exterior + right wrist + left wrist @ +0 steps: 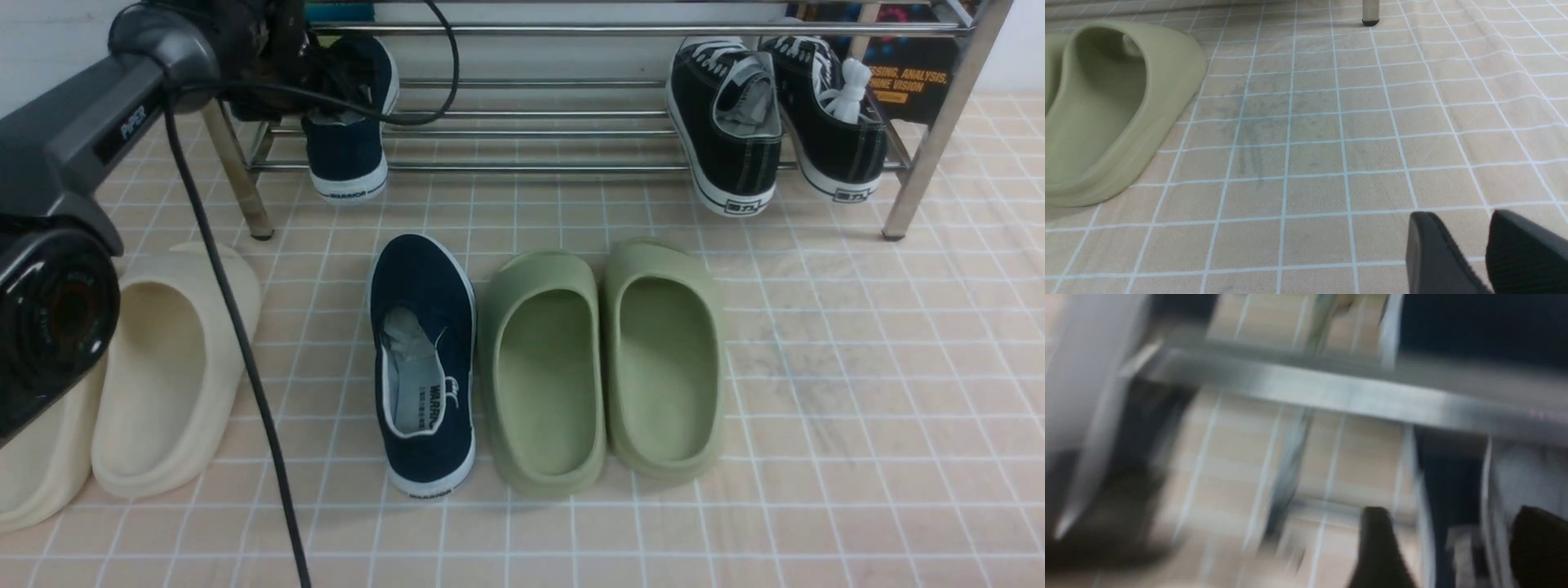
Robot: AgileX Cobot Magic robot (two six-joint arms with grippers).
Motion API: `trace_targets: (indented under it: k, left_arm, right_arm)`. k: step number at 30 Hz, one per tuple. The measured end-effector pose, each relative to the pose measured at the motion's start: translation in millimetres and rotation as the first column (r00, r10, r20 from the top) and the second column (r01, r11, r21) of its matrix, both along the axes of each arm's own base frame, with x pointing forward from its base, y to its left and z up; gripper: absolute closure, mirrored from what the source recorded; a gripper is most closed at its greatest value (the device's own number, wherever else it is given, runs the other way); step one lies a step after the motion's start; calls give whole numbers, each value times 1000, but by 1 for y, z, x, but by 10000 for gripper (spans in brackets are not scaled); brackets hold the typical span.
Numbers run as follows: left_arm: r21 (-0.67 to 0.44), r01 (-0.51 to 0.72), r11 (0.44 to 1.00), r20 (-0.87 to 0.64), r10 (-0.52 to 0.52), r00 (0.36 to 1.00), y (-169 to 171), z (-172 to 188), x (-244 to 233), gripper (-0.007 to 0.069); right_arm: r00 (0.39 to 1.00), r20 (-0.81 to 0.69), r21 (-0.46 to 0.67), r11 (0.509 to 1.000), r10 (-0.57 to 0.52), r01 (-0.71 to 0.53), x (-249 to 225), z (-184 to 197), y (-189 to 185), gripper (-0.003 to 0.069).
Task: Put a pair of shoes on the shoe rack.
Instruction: Use the left arm to put a shoe into the shoe rack, then use the left arm to grab the shoe closest to it
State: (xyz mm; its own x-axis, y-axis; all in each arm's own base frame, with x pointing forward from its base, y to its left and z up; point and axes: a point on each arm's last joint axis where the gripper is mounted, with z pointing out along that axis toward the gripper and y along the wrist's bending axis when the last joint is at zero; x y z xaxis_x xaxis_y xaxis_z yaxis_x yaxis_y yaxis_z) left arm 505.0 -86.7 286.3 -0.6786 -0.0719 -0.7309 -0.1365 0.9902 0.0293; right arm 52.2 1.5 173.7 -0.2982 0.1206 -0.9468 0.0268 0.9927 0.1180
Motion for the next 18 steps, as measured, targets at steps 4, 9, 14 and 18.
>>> trace_targets:
  k: [4, 9, 14, 18]
  left_arm:
    - [81, 27, 996, -131, -16, 991, -5, 35, -35, 107]
    - [87, 162, 983, -273, -133, 953, -32, 60, -84, 102]
    - [53, 234, 971, -389, -196, 900, -55, 17, -134, 102]
    - [-23, 237, 971, -346, -230, 910, -65, -22, -171, 102]
  right_arm:
    - [1000, 0, 0, 1000, 0, 0, 0, 0, 0, 421]
    - [1000, 0, 0, 1000, 0, 0, 0, 0, 0, 421]
    - [1000, 0, 0, 1000, 0, 0, 0, 0, 0, 421]
    - [1000, 0, 0, 1000, 0, 0, 0, 0, 0, 421]
